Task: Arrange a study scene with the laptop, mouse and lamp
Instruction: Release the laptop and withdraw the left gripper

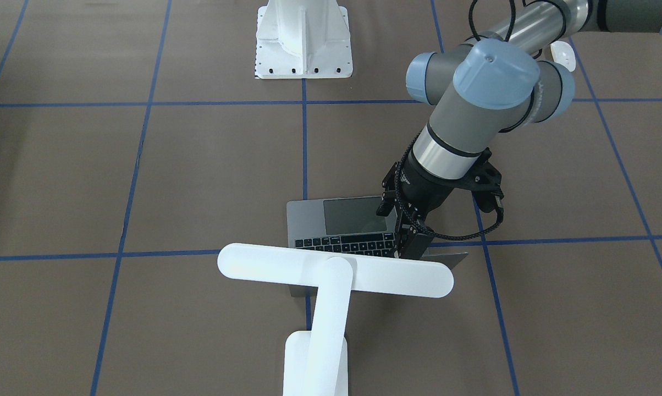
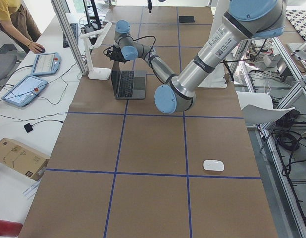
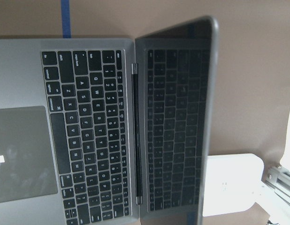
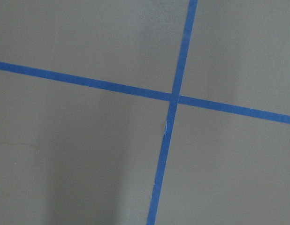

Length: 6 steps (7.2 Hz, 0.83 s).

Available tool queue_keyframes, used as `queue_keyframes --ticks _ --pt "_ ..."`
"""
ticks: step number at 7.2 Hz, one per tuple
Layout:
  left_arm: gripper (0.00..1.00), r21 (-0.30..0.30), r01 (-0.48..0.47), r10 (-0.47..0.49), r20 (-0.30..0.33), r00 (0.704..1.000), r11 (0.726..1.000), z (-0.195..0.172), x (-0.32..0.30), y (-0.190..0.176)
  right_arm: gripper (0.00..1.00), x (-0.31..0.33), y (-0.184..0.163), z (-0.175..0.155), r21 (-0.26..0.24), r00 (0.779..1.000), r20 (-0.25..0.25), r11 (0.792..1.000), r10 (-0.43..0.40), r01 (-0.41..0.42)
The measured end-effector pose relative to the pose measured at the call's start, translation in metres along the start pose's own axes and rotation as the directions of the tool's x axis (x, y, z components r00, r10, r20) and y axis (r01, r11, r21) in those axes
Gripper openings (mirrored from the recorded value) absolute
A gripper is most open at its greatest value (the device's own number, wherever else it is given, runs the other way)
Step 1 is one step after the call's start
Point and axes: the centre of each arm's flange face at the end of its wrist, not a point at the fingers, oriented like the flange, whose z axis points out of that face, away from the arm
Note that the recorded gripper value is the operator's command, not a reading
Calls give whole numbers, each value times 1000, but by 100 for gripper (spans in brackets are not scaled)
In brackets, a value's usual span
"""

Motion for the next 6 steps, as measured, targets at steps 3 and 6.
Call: queue_keyframes --ticks 3,6 --pt "100 -44 -363 364 5 931 931 -58 -70 -67 100 0 0 0 0 1000 0 1000 0 0" --pt "100 -72 -699 702 80 707 712 -106 -120 -188 100 -4 -2 -5 14 1000 0 1000 -16 16"
